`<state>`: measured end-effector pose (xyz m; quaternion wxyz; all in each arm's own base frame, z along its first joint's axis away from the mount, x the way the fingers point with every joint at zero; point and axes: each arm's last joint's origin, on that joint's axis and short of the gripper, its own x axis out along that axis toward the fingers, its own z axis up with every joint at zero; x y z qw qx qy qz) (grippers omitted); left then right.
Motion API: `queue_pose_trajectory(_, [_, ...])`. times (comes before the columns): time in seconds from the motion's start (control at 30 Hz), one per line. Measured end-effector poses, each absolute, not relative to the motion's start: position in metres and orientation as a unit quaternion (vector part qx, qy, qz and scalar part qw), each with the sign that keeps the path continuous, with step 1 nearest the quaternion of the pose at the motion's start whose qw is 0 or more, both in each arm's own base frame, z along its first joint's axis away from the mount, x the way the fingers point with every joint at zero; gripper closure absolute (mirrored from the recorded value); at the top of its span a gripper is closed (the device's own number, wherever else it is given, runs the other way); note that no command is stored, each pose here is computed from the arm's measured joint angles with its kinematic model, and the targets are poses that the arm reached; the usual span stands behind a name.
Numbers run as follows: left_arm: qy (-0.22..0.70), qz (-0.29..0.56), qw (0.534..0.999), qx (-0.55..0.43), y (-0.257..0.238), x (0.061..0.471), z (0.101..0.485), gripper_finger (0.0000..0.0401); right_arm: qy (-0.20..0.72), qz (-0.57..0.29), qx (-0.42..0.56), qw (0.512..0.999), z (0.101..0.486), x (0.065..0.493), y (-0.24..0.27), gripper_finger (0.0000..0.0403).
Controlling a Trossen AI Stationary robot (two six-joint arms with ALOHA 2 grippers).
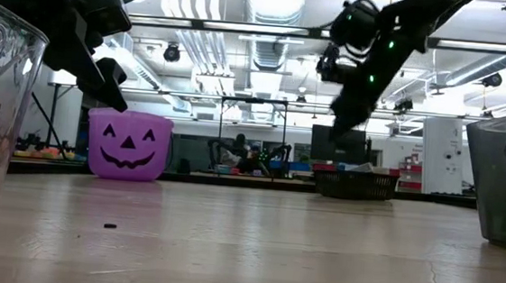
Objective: Pick & Place Toys
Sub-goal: Return to Home Position
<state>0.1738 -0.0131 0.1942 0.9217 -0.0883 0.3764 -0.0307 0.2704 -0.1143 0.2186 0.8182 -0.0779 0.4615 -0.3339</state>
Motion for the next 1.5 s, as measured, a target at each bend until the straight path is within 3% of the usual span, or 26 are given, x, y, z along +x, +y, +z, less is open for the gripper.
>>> queue_pose_trajectory(0.17, [0.376, -0.031, 0.922, -0.088, -0.013, 0.174, 0.194, 0.0077, 0.345, -0.120, 0.081, 0.927, 0.228, 0.286, -0.094, 0.0153])
queue_pose_trajectory(0.27, [0.376, -0.031, 0.922, -0.088, -0.013, 0.174, 0.194, 0.0078, 0.210, 0.017, 0.097, 0.973, 0.227, 0.301, -0.068, 0.0153])
queue_pose_trajectory(0.37, [0.376, -0.031, 0.922, -0.088, -0.013, 0.174, 0.194, 0.0078, 0.073, 0.083, 0.065, 0.992, 0.222, 0.305, -0.037, 0.0153])
queue_pose_trajectory(0.5, [0.376, -0.031, 0.922, -0.088, -0.013, 0.174, 0.194, 0.0078, -0.031, 0.096, 0.020, 0.995, 0.220, 0.294, -0.010, 0.0153])
queue_pose_trajectory(0.73, [0.376, -0.031, 0.922, -0.088, -0.013, 0.174, 0.194, 0.0078, -0.039, 0.102, 0.010, 0.994, 0.218, 0.271, 0.005, 0.0153])
queue_pose_trajectory(1.13, [0.377, -0.031, 0.921, -0.087, -0.013, 0.174, 0.194, 0.0078, 0.038, 0.127, 0.023, 0.991, 0.193, 0.254, 0.013, 0.0153])
queue_pose_trajectory(1.33, [0.479, -0.117, 0.865, 0.093, -0.012, 0.152, 0.180, 0.0078, 0.007, 0.151, -0.001, 0.988, 0.180, 0.258, 0.022, 0.0153])
queue_pose_trajectory(1.5, [0.487, -0.117, 0.861, 0.092, -0.012, 0.150, 0.176, 0.0078, 0.023, 0.165, 0.007, 0.986, 0.170, 0.261, 0.023, 0.0153])
